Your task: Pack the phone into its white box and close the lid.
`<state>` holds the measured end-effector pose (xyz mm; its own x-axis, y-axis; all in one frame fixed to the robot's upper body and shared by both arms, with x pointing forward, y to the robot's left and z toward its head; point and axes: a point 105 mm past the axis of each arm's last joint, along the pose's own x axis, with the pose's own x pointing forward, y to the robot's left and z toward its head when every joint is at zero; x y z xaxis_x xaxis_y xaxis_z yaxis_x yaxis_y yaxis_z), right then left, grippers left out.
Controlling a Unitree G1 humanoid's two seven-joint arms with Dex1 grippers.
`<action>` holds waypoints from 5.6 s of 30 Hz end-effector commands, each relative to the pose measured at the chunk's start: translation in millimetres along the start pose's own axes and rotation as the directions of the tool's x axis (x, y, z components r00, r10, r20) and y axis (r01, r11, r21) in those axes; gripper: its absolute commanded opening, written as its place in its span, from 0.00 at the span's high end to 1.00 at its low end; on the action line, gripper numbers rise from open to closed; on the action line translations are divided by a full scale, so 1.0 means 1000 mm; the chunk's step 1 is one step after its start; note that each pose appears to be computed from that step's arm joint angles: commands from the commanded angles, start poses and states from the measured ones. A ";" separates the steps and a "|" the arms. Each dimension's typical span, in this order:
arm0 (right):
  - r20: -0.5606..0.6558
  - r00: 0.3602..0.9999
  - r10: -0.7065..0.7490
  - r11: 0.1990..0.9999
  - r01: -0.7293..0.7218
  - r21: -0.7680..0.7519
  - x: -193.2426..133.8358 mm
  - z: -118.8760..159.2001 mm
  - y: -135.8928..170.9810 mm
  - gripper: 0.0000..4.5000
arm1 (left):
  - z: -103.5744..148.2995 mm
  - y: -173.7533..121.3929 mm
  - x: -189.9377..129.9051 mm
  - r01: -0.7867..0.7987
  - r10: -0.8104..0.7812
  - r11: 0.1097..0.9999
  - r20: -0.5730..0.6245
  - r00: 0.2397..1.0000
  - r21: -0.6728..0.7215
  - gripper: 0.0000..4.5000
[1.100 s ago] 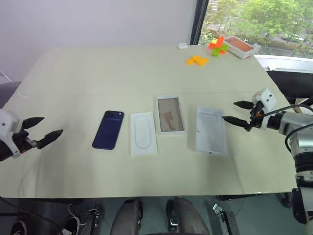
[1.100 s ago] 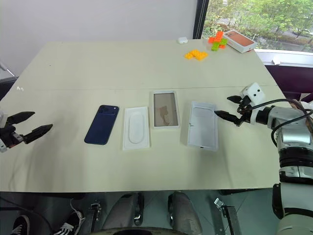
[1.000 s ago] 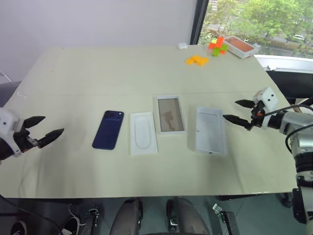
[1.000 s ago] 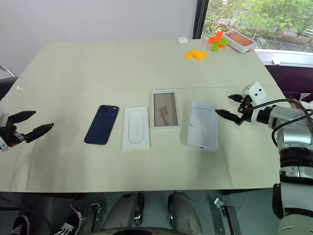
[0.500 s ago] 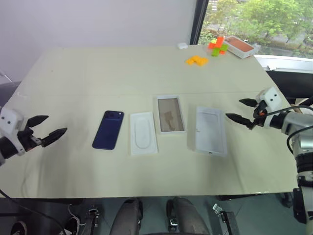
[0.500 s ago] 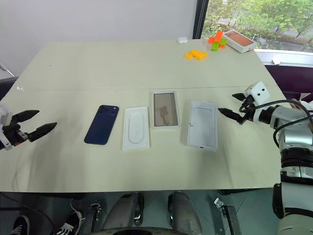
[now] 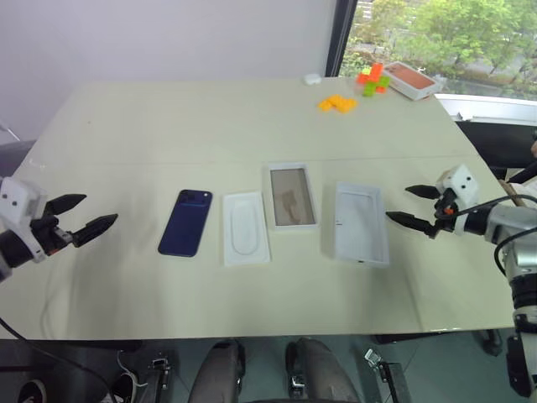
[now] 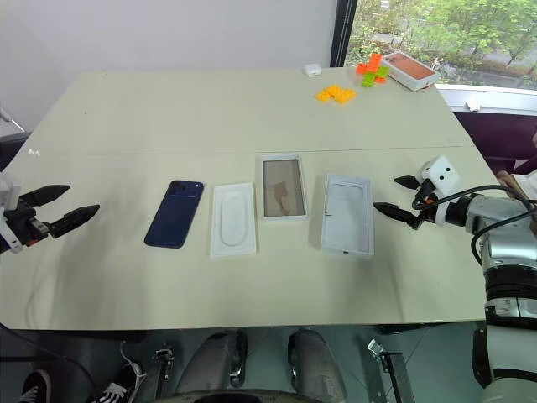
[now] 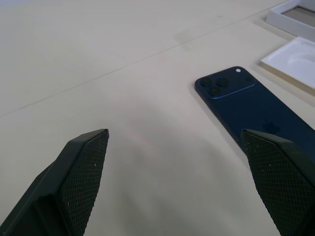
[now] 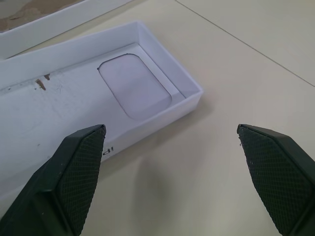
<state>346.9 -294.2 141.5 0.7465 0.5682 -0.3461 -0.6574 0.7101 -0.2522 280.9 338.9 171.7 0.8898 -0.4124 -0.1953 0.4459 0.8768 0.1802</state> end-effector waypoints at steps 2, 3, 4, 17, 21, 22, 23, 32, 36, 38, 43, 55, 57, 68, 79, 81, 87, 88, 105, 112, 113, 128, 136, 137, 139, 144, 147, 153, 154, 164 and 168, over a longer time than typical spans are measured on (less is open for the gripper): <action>0.093 0.996 -0.008 0.998 0.013 -0.055 0.002 0.034 -0.002 0.01 | 0.015 0.003 0.008 -0.041 0.040 0.999 0.049 0.998 0.009 0.00; 0.102 0.995 -0.003 0.998 0.009 -0.056 0.004 0.037 0.000 0.01 | 0.018 0.004 0.009 -0.051 0.050 0.999 0.058 0.997 0.008 0.00; 0.115 0.993 0.009 0.998 -0.002 -0.060 0.007 0.041 0.004 0.01 | 0.020 0.005 0.012 -0.062 0.063 0.998 0.071 0.995 -0.025 0.00; 0.133 0.963 0.233 0.953 -0.200 -0.228 0.041 0.078 0.060 0.01 | 0.032 -0.064 0.043 0.151 -0.141 0.946 0.056 0.988 -0.286 0.00; 0.119 0.931 0.345 0.903 -0.295 -0.312 0.052 0.091 0.086 0.01 | 0.043 -0.093 0.054 0.213 -0.208 0.919 0.050 0.977 -0.332 0.00; 0.120 0.921 0.371 0.892 -0.318 -0.320 0.055 0.094 0.093 0.01 | 0.041 -0.100 0.060 0.209 -0.214 0.918 0.023 0.977 -0.338 0.00; 0.118 0.915 0.386 0.886 -0.332 -0.324 0.057 0.095 0.096 0.01 | 0.038 -0.104 0.064 0.198 -0.212 0.923 -0.008 0.977 -0.329 0.00; 0.115 0.893 0.434 0.870 -0.383 -0.310 0.067 0.093 0.109 0.01 | 0.012 -0.141 0.104 0.117 -0.200 0.880 -0.134 0.971 -0.461 0.00; 0.117 0.894 0.432 0.873 -0.382 -0.303 0.067 0.091 0.109 0.01 | 0.008 -0.159 0.115 0.114 -0.210 0.856 -0.136 0.968 -0.504 0.00; 0.115 0.896 0.428 0.874 -0.379 -0.304 0.067 0.090 0.109 0.01 | 0.001 -0.163 0.116 0.089 -0.204 0.856 -0.175 0.963 -0.510 0.00; 0.120 0.903 0.413 0.882 -0.363 -0.300 0.069 0.089 0.106 0.01 | -0.006 -0.165 0.121 0.066 -0.213 0.808 -0.184 0.960 -0.586 0.00; 0.141 0.905 0.401 0.886 -0.344 -0.311 0.072 0.094 0.106 0.00 | -0.010 -0.177 0.131 0.063 -0.258 0.738 -0.196 0.946 -0.671 0.11; 0.143 0.906 0.399 0.887 -0.341 -0.311 0.072 0.094 0.107 0.00 | -0.010 -0.180 0.133 0.073 -0.275 0.709 -0.180 0.944 -0.701 0.27; 0.158 0.906 0.392 0.888 -0.328 -0.321 0.070 0.100 0.107 0.00 | -0.009 -0.177 0.139 0.050 -0.249 0.702 -0.180 0.952 -0.711 0.99; 0.145 0.910 0.389 0.894 -0.336 -0.296 0.068 0.093 0.105 0.00 | 0.034 -0.143 0.133 0.136 -0.208 0.538 0.025 0.978 -0.832 0.99; 0.142 0.909 0.392 0.894 -0.340 -0.292 0.068 0.092 0.105 0.00 | 0.040 -0.143 0.135 0.150 -0.213 0.518 0.043 0.976 -0.842 0.99; 0.117 0.924 0.365 0.914 -0.332 -0.232 0.063 0.082 0.088 0.00 | 0.058 -0.170 0.172 0.153 -0.254 0.577 0.002 0.967 -0.802 0.99; 0.127 0.931 0.342 0.923 -0.308 -0.231 0.065 0.084 0.084 0.00 | 0.059 -0.173 0.179 0.152 -0.264 0.566 -0.003 0.965 -0.810 0.99; 0.164 0.945 0.283 0.941 -0.241 -0.236 0.071 0.087 0.079 0.00 | 0.067 -0.202 0.231 0.101 -0.287 0.583 -0.087 0.954 -0.806 0.99; 0.168 0.946 0.276 0.943 -0.233 -0.238 0.071 0.087 0.080 0.00 | 0.065 -0.226 0.230 0.142 -0.364 0.563 -0.091 0.927 -0.814 0.99; 0.168 0.947 0.275 0.943 -0.232 -0.238 0.070 0.087 0.080 0.00 | 0.064 -0.227 0.230 0.142 -0.366 0.570 -0.095 0.926 -0.809 0.99; 0.168 0.948 0.269 0.944 -0.225 -0.241 0.071 0.087 0.080 0.00 | 0.071 -0.229 0.235 0.181 -0.371 0.593 -0.067 0.926 -0.784 0.32; 0.178 0.947 0.269 0.946 -0.225 -0.234 0.075 0.088 0.081 0.00 | 0.095 -0.227 0.229 0.253 -0.391 0.623 -0.014 0.920 -0.740 0.12; 0.179 0.947 0.269 0.946 -0.225 -0.233 0.076 0.088 0.081 0.00 | 0.097 -0.228 0.229 0.260 -0.395 0.624 -0.011 0.919 -0.737 0.12; 0.180 0.946 0.269 0.946 -0.224 -0.234 0.076 0.089 0.081 0.00 | 0.101 -0.229 0.227 0.277 -0.406 0.624 0.000 0.914 -0.731 0.12; 0.184 0.946 0.266 0.949 -0.223 -0.223 0.078 0.090 0.081 0.00 | 0.111 -0.231 0.208 0.376 -0.482 0.676 0.006 0.876 -0.633 0.12; 0.177 0.952 0.249 0.955 -0.211 -0.211 0.080 0.089 0.078 0.00 | 0.112 -0.216 0.199 0.386 -0.445 0.796 -0.017 0.895 -0.467 0.12; 0.201 0.949 0.243 0.957 -0.201 -0.207 0.085 0.097 0.081 0.00 | 0.112 -0.188 0.182 0.402 -0.409 0.875 0.031 0.912 -0.270 0.12; 0.207 0.947 0.245 0.958 -0.204 -0.204 0.086 0.098 0.082 0.00 | 0.114 -0.184 0.180 0.397 -0.397 0.885 0.051 0.916 -0.242 0.12; 0.189 0.968 0.164 0.973 -0.127 -0.191 0.117 0.109 0.079 0.43 | 0.111 -0.114 0.134 0.293 -0.270 0.954 0.254 0.929 -0.060 0.10; 0.116 0.982 0.146 0.942 -0.102 -0.319 0.135 0.103 0.085 0.91 | 0.102 -0.106 0.123 0.257 -0.240 0.966 0.278 0.930 -0.026 0.10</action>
<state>400.3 -121.7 160.0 0.6458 0.7103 -0.2802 -0.7476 0.5137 -0.4209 359.4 171.5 205.8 0.7612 -0.6478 -0.0305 0.6485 0.7607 0.0281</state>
